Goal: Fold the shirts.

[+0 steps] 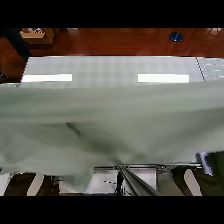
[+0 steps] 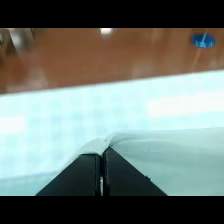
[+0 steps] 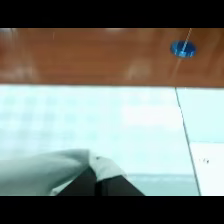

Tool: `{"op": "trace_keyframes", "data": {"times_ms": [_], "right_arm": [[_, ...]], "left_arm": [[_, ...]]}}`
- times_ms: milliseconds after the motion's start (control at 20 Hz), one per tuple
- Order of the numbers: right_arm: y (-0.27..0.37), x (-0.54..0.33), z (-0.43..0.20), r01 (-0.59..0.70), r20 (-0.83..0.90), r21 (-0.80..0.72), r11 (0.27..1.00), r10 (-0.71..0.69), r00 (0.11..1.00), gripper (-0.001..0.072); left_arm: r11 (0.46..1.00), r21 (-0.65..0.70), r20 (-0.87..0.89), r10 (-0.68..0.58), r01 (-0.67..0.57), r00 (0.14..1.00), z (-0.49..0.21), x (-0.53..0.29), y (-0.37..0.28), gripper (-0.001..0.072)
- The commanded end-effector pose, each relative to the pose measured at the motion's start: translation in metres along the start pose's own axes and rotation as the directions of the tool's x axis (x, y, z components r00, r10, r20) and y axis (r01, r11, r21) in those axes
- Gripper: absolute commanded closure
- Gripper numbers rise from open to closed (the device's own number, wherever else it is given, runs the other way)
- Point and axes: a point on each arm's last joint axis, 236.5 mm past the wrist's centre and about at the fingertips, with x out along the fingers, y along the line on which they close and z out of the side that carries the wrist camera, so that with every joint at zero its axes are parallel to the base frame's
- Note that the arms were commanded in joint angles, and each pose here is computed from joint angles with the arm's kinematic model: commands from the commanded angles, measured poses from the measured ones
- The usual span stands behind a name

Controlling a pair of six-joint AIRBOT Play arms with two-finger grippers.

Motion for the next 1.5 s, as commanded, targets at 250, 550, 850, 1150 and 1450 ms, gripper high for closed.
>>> {"op": "trace_keyframes", "data": {"times_ms": [250, 550, 850, 1150, 1450], "right_arm": [[-0.052, 0.206, -0.082, -0.049, -0.580, 0.126, 0.991, 0.114, 0.807, 0.0681], [-0.048, 0.346, -0.133, -0.125, -0.705, 0.235, 0.964, 0.257, 0.661, 0.0680], [-0.043, 0.460, -0.139, -0.129, -0.587, 0.217, 0.968, 0.235, 0.775, 0.0680], [-0.046, 0.530, -0.118, -0.118, -0.395, 0.267, 0.956, 0.221, 0.892, 0.0680], [-0.058, 0.565, -0.129, -0.091, -0.352, 0.269, 0.959, 0.186, 0.917, 0.0681]], "left_arm": [[0.987, -0.150, -0.467, -0.127, 0.063, 0.875, -0.096, 0.192, 0.049, 0.0687], [0.921, -0.371, -0.592, -0.336, 0.123, 0.733, -0.161, 0.345, 0.060, 0.0686], [0.862, -0.502, -0.573, -0.392, 0.070, 0.720, -0.210, 0.441, 0.073, 0.0686], [0.906, -0.404, -0.483, -0.331, 0.129, 0.810, -0.214, 0.509, 0.064, 0.0686], [0.943, -0.299, -0.435, -0.270, 0.146, 0.859, -0.226, 0.558, 0.041, 0.0686]]}}
